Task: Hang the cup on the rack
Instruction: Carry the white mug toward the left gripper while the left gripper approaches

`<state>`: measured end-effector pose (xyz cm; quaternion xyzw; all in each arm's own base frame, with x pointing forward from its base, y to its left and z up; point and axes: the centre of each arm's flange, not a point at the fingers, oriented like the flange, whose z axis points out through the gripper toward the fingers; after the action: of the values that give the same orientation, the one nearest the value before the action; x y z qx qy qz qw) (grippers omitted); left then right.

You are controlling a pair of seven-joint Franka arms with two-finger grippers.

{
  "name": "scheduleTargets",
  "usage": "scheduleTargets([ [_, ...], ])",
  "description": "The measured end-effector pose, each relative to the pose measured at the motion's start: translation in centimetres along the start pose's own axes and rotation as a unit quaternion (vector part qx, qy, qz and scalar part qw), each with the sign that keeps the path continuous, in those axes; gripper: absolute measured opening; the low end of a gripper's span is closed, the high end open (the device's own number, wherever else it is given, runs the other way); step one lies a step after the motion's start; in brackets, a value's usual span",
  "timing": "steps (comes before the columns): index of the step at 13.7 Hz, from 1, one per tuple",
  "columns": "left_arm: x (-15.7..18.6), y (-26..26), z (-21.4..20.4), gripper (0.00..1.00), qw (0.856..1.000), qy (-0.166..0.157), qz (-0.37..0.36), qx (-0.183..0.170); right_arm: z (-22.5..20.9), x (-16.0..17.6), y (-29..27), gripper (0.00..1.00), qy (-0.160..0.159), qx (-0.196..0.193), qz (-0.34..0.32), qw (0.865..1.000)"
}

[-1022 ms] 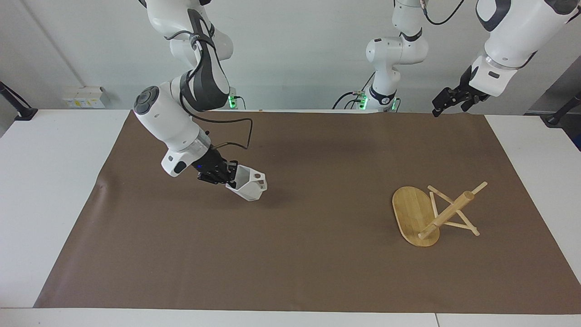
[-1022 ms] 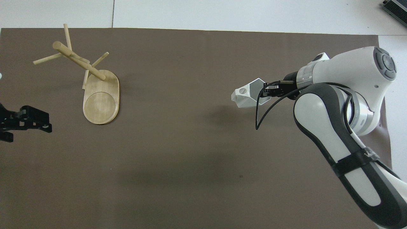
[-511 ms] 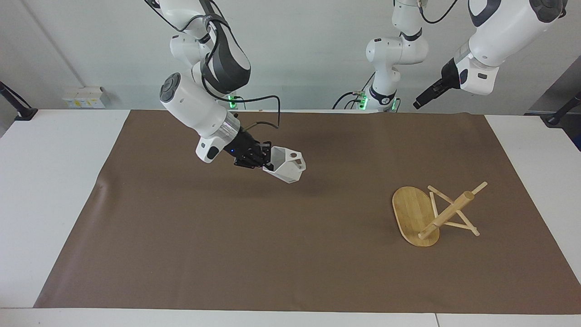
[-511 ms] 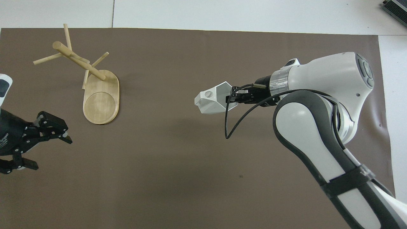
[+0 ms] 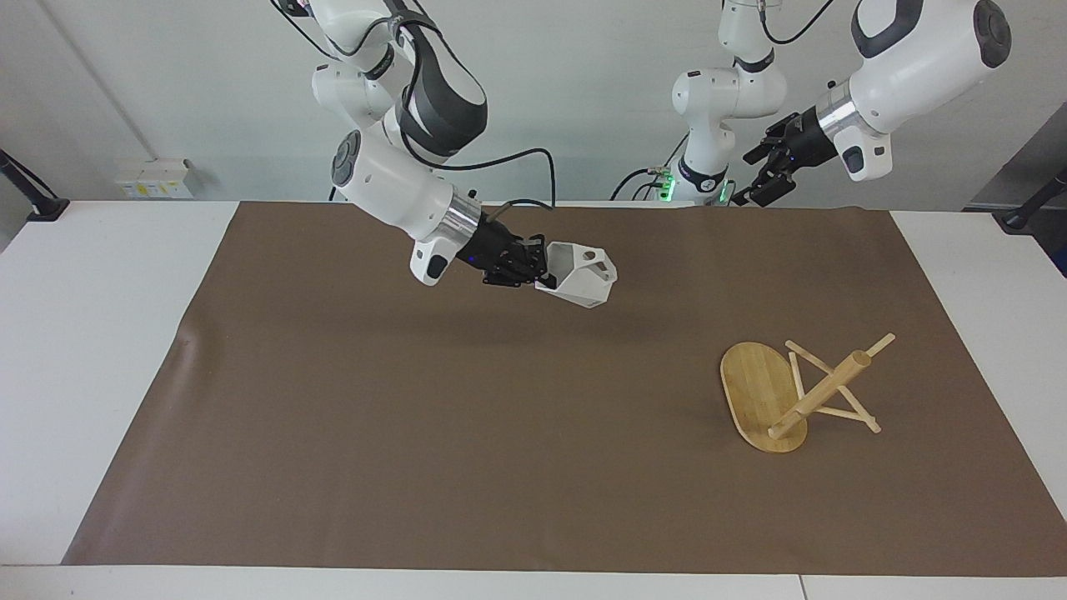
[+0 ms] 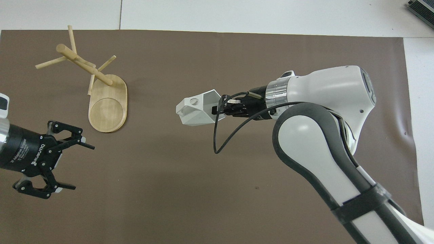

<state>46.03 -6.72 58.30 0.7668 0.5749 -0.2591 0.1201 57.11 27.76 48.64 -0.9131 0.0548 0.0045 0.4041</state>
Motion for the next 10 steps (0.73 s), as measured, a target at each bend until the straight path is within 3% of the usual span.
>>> scheduleTargets([
  [2, 2.7, -0.7, -0.3, 1.0, 0.995, -0.056, -0.068, -0.049, 1.2, -1.0, -1.9, 0.04, 0.008, 0.021, 0.013, 1.0],
  [6, 5.2, 0.3, 0.7, 1.0, 0.965, -0.156, -0.172, -0.122, 4.1, -3.4, -5.6, 0.04, 0.043, 0.052, 0.033, 0.997],
  [10, 6.3, 1.5, 2.3, 1.0, 0.94, -0.224, -0.21, -0.149, 5.2, -4.4, -6.5, 0.04, 0.04, 0.054, 0.029, 0.997],
])
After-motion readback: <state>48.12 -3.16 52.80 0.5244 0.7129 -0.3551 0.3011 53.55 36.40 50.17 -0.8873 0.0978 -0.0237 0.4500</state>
